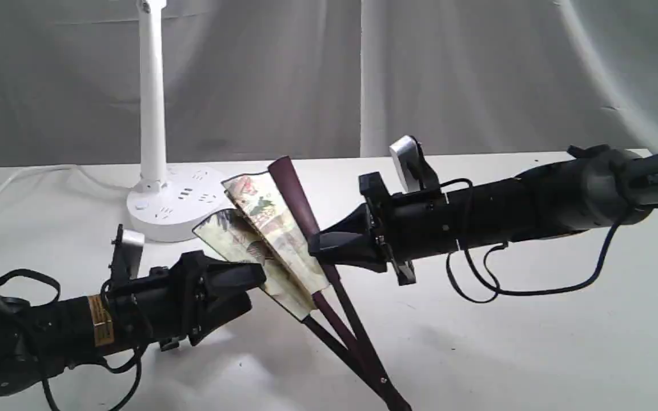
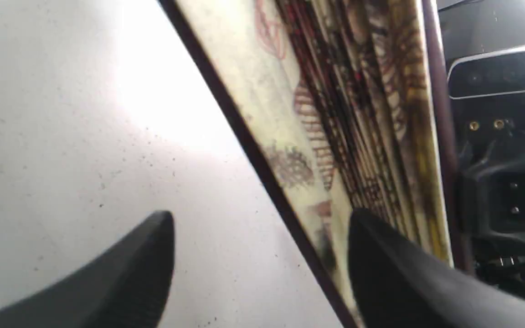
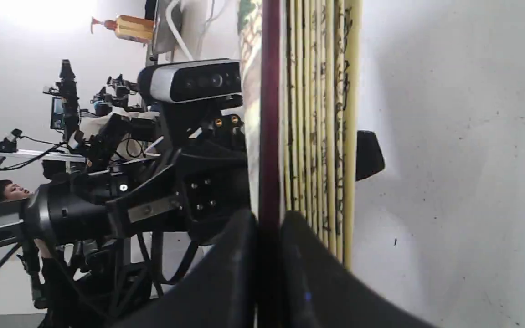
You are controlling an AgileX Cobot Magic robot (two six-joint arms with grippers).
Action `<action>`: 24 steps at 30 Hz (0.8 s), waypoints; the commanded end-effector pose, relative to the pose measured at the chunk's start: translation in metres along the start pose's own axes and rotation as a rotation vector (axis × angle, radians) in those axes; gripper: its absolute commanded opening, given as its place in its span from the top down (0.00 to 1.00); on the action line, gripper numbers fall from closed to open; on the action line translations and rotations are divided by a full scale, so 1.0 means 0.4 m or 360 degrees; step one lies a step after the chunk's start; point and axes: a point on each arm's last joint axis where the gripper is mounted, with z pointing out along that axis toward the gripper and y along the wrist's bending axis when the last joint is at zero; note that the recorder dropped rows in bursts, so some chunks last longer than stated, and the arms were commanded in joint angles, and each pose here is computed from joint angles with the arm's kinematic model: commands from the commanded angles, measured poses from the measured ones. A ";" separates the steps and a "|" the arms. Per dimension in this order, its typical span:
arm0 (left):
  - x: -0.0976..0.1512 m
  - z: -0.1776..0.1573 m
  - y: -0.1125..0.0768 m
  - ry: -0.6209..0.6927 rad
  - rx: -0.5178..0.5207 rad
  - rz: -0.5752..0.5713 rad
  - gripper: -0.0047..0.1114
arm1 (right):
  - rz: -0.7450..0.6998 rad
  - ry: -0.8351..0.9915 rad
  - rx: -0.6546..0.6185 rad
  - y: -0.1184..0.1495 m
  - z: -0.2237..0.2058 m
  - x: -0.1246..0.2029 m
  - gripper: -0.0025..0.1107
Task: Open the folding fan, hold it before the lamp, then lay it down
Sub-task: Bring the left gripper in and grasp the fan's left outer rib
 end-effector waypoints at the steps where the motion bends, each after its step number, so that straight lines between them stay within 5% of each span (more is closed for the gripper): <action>1: -0.010 0.004 -0.002 -0.0067 0.0001 -0.0027 0.33 | -0.0022 0.0008 -0.0043 0.010 0.000 0.001 0.98; 24: -0.040 0.013 -0.025 -0.0146 0.0121 -0.0005 0.39 | -0.0003 -0.0041 -0.0078 0.015 0.000 -0.006 0.98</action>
